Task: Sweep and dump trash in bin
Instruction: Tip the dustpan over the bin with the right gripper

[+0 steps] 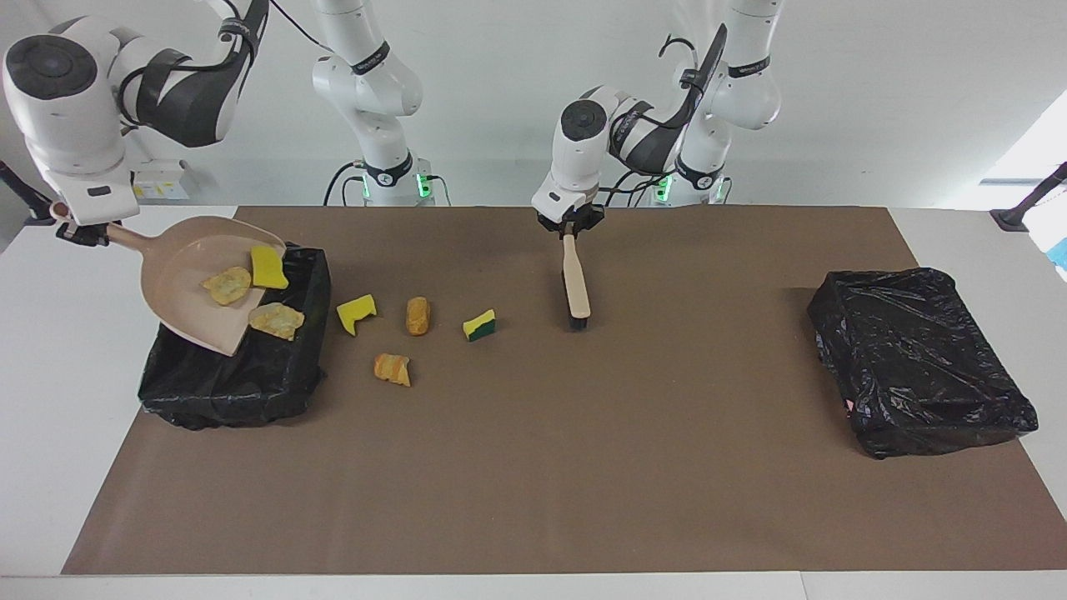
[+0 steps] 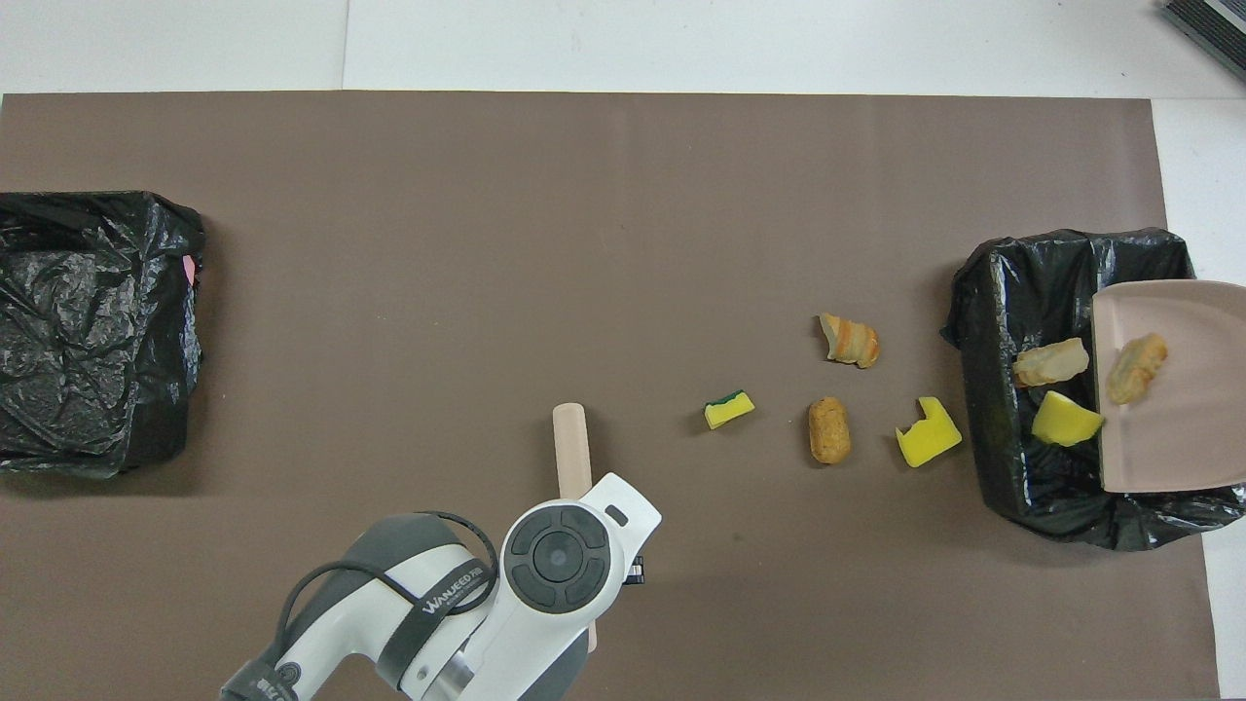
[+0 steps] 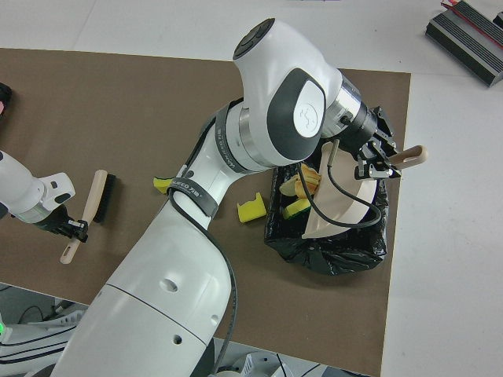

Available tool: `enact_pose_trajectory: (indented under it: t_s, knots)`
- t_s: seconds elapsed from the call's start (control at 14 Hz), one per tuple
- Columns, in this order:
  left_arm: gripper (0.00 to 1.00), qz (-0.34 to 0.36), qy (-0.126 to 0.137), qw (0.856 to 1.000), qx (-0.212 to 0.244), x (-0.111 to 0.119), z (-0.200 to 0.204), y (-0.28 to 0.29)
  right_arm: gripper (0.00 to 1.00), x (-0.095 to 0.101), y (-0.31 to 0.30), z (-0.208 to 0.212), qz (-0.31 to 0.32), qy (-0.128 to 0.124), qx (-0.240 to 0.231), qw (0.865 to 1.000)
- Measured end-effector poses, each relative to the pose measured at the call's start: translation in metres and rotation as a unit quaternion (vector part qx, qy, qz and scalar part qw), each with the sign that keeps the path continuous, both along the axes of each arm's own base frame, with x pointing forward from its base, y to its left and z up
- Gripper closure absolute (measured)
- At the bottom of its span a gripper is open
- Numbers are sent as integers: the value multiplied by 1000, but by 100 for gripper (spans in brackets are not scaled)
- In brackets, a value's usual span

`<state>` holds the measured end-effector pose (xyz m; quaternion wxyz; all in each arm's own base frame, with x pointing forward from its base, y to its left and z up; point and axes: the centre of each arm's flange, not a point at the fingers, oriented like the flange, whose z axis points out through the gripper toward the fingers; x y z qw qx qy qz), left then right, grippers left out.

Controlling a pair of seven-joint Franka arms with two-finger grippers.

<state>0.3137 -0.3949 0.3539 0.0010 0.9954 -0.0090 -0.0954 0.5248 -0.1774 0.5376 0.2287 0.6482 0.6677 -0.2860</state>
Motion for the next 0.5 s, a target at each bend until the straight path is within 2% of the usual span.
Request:
enact_pose_trajectory:
  t_s: [0.29,0.5]
  knots:
    - [74,0,0,1000,0,-1,0,0,69,-3,39,15,45,18,-61,997]
    - [74,0,0,1000,0,-1,0,0,69,1,52,40,46,-5,-63,997]
